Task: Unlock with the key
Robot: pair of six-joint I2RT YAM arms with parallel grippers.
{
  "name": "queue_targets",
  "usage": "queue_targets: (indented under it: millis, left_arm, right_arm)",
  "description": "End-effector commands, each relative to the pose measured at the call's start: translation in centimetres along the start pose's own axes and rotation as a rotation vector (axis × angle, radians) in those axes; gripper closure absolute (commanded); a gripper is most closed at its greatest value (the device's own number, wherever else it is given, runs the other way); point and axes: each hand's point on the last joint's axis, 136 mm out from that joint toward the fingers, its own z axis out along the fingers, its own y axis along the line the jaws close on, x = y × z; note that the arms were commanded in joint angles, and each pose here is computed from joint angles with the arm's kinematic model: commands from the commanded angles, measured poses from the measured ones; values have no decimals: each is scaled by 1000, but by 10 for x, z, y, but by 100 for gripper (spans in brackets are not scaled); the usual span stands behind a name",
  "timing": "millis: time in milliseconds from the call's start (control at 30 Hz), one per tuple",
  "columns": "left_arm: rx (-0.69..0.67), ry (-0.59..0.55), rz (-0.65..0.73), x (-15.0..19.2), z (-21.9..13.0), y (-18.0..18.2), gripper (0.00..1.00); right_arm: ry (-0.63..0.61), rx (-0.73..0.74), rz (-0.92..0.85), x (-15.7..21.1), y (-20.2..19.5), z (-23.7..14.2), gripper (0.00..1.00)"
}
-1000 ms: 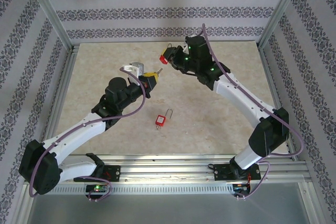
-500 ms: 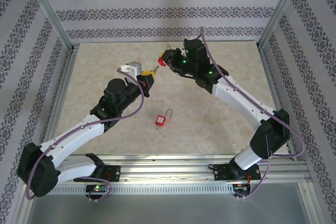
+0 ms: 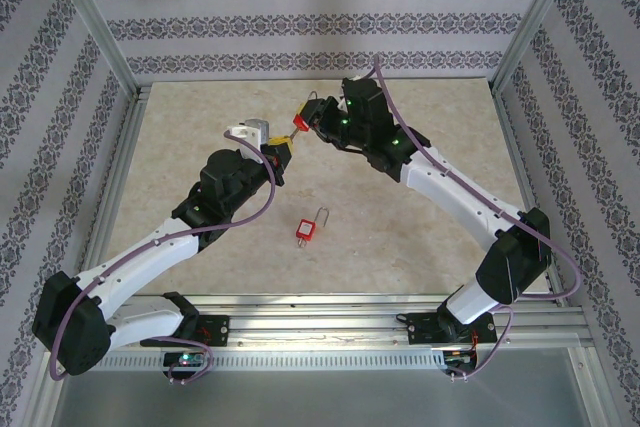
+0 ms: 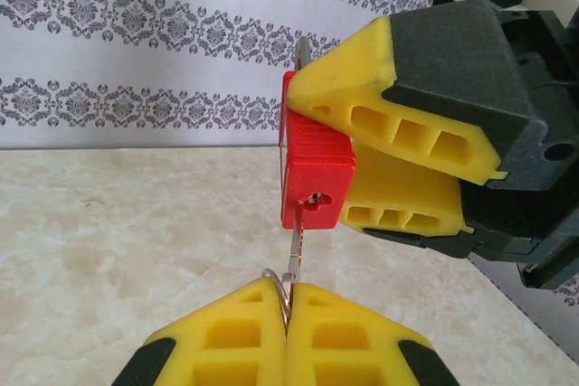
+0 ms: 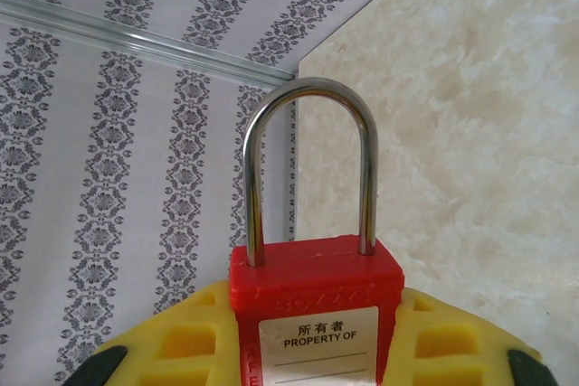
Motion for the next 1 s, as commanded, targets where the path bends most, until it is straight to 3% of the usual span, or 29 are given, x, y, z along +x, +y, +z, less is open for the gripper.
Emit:
queue_targets:
  millis: [0,967]
  left_arm:
    - [2,-25,25,-12,0,-7,100]
    - [-96,-13,189,-12,-13,7,100]
  right_arm:
    - [-7,-53,-1,2,20,1,100]
    - [49,-7,-5,26,11,23,100]
